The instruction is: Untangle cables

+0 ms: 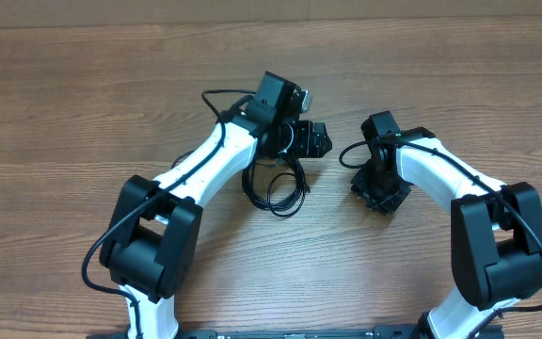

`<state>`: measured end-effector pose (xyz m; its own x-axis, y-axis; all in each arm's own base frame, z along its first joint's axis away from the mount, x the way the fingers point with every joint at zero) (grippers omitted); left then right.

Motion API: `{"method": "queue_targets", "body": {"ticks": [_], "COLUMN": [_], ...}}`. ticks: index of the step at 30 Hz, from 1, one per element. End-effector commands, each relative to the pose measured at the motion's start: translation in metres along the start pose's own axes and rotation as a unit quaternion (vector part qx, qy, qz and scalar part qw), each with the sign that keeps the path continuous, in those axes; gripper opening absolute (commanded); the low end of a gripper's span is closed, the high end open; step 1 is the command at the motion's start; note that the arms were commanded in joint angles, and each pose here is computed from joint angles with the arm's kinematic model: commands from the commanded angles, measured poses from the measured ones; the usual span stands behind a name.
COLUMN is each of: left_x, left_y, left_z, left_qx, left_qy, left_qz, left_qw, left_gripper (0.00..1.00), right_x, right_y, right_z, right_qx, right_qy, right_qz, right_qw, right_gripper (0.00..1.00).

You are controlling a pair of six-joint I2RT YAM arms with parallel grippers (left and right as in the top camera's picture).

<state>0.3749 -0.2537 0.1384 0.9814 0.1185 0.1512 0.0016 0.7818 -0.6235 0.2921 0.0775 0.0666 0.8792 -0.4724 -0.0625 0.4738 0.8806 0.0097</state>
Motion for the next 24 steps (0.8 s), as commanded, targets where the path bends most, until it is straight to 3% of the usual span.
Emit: {"method": "queue_targets", "body": {"ticks": [1,5,10,17,24], "left_x": [0.021,0.026,0.028,0.006,-0.006], "left_y": [-0.026,-0.024,0.014,0.055,0.089], "left_z": [0.047,0.066,0.077,0.09,0.081], "left_qx": [-0.035,-0.006,0.117,0.241,0.317], "left_qy": [-0.04,-0.05,-0.068,-0.027,-0.045], "left_qz": [-0.033,-0.031,0.017,0.077,0.114], "left_qw": [0.998,0.998,0.991,0.967,0.94], "left_gripper": [0.85,0.8,0.49,0.52,0.42], "right_x": [-0.002,-0.002,-0.002,-0.002,-0.002], "right_y": [-0.023,-0.023,-0.023,-0.022,-0.022], "right_z": [-0.026,-0.026,-0.026,-0.026,-0.026], "right_qx": [-0.075,-0.075,-0.075,-0.074,-0.071], "right_qy": [-0.003,-0.003,-0.003,-0.002,-0.001], "right_qz": [-0.016,-0.016,-0.016,-0.016,-0.015], "right_qw": [0.997,0.997,0.997,0.997,0.997], "right_gripper": [0.43,0.43,0.44,0.45,0.45]}}
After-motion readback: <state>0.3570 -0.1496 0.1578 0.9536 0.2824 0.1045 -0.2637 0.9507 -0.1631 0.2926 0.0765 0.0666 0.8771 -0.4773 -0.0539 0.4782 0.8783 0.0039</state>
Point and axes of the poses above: each gripper's point midway between its finger pads, its own z axis back along the fingers, its own y axis along the line the jaws close on, x = y × z, the point moved 7 cm from there along z, back along the fingers, and after that the axes turned 13 degrees about z, right-handed, at the moved point
